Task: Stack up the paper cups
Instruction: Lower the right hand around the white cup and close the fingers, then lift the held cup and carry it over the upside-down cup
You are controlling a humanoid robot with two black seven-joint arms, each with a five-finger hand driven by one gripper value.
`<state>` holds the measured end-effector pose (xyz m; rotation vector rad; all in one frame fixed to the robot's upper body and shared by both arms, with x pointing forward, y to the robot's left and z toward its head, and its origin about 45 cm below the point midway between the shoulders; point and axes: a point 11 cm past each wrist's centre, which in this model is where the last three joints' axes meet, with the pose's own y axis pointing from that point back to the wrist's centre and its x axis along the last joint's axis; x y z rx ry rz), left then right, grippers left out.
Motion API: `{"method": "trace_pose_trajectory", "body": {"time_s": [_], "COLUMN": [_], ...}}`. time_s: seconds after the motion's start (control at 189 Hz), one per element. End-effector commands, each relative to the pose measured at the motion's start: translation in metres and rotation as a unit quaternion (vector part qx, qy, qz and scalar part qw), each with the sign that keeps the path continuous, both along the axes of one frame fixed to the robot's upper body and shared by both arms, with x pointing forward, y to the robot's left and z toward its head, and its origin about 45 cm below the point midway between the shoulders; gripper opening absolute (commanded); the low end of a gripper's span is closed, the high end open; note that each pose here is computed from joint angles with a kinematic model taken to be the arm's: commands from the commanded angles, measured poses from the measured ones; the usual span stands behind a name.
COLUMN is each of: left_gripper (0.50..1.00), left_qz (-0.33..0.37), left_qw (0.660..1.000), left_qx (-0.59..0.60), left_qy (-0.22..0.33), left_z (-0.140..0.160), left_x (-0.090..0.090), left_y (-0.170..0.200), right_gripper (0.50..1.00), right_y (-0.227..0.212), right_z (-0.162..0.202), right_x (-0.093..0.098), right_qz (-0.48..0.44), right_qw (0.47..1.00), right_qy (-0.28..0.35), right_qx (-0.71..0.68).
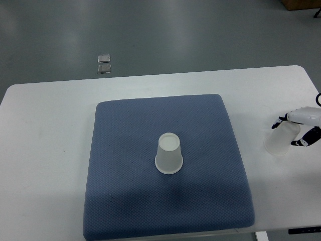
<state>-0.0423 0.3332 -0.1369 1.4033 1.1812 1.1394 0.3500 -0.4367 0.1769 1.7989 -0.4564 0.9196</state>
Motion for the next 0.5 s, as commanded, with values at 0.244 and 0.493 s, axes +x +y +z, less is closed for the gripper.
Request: {"method": "trace_pose_trajectory", "body": {"time_s": [0.244,0.493], "left_gripper": [1.000,1.000], "left_qz": [0.001,0.000], "left_qw": [1.000,1.000], "left_qx": [0.000,0.000], "left_qy": [0.000,0.000], "left_z": [0.000,0.000], "left_x": [0.000,0.000], "left_y": [0.000,0.000], "right_gripper": [0.682,0.682], "right_y": [0.014,0.061], "right_z": [0.031,0.072], "right_x": [0.019,0.038], "right_qz": [0.023,0.067], "right_qw": [0.999,0.992], "right_qy": [-0.031,-0.061], "right_qx": [0.030,0.085]}}
